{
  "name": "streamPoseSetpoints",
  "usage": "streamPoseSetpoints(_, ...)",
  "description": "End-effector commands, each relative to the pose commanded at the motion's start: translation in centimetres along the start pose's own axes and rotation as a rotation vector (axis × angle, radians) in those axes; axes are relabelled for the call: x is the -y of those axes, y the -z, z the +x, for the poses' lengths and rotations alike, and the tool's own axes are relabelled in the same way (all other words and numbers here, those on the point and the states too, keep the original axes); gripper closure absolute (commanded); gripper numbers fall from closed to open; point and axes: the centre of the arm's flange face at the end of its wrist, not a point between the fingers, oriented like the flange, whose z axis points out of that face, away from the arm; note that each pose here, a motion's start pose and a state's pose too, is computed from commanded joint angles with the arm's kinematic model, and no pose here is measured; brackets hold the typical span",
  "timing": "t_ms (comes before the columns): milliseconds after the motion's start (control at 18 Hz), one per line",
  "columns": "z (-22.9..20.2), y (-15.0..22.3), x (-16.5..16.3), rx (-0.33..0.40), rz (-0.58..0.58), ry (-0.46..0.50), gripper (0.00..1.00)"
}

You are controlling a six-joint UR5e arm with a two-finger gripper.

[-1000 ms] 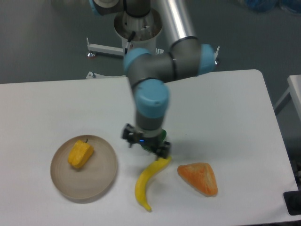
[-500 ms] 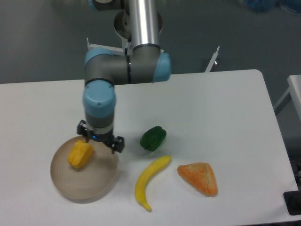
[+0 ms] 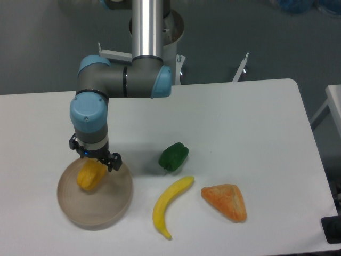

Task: Pick up the yellow pepper from the plate
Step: 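Lower the open gripper around the yellow pepper, then close the gripper on the yellow pepper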

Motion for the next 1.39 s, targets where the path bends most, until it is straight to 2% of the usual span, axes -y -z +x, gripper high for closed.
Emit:
streamPoseSetpoints(556, 0.8, -1.5, 0.6, 0.000, -0.007, -0.019, 0.00)
streamPoseSetpoints(611, 0.8, -1.5, 0.6, 0.003, -0.004, -0.020, 0.03)
streamPoseSetpoints(778, 0.8, -1.4, 0.6, 0.005, -0.003, -0.026, 0.37)
streamPoseSetpoints(889, 0.6, -1.4, 0.6, 0.005, -0.003, -0.032, 0.52)
streamPoseSetpoints(1111, 0.7, -1.1, 0.7, 0.006, 0.002, -0.034, 0.59)
streamPoseSetpoints(1389, -0.1, 0.1, 0.8, 0.016, 0.022, -0.045, 0.60)
